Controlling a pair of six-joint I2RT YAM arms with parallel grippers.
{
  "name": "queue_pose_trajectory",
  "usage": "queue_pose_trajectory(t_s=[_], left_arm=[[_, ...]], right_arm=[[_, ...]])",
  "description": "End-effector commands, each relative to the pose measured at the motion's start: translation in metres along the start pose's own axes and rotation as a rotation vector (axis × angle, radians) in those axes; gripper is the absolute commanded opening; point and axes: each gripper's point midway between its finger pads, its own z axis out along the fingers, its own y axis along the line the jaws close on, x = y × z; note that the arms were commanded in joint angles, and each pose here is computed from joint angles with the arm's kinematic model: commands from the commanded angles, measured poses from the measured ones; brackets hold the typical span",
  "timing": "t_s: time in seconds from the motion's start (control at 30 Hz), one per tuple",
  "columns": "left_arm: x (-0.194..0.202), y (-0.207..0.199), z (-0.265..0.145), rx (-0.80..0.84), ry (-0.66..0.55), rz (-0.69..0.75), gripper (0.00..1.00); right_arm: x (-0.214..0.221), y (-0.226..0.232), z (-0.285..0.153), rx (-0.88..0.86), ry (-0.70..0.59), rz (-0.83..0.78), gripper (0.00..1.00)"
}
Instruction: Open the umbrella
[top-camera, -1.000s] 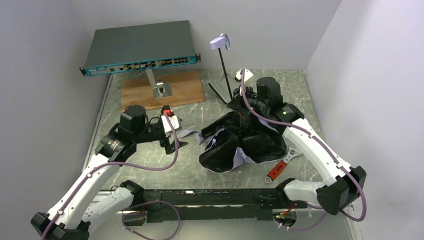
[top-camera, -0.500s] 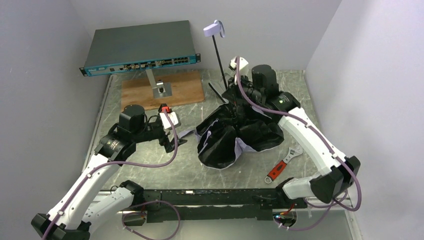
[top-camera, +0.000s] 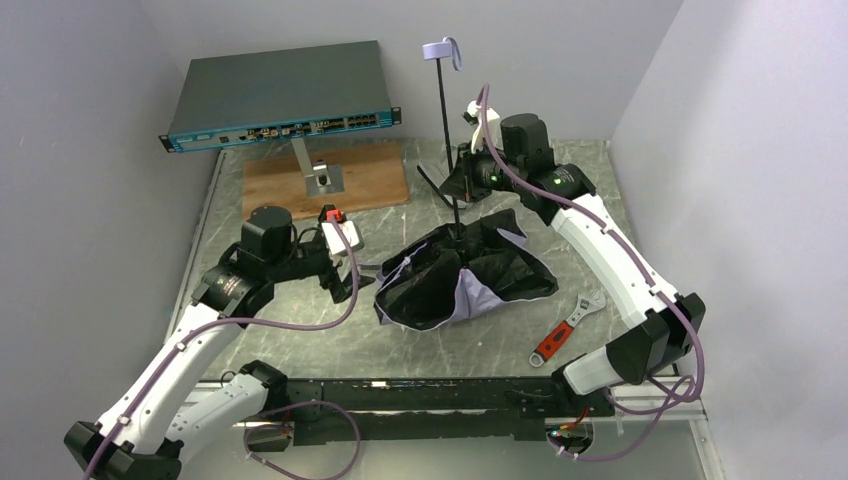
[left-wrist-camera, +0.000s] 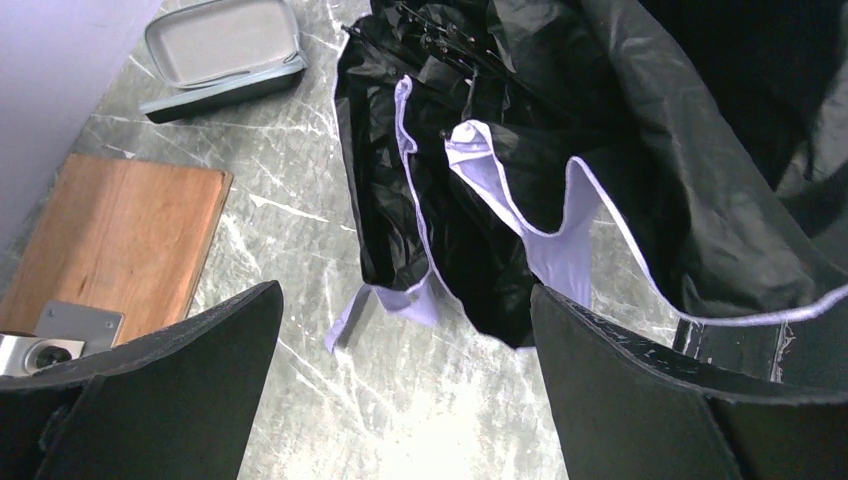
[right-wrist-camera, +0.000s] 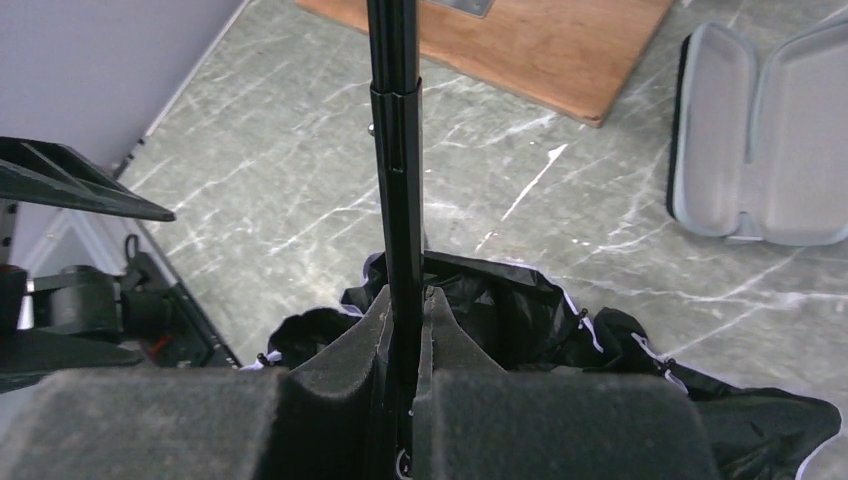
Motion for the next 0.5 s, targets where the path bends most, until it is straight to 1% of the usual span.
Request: queue_pose_trajectory(t_s=[0.0, 0.47], left_arm=[[-0.0187, 0.0015, -0.0058, -0.003, -0.054, 0.033, 1.00], [-0.0141, -0.0017, -0.0057, 0.007, -0.050, 0.039, 1.00]], right_arm=[[-0.0329, 0.0300, -0.0250, -0.104, -0.102, 0.063, 0.00], [-0.0326, 0.0221, -0.0237, -0.068, -0.114, 0.079, 0.00]])
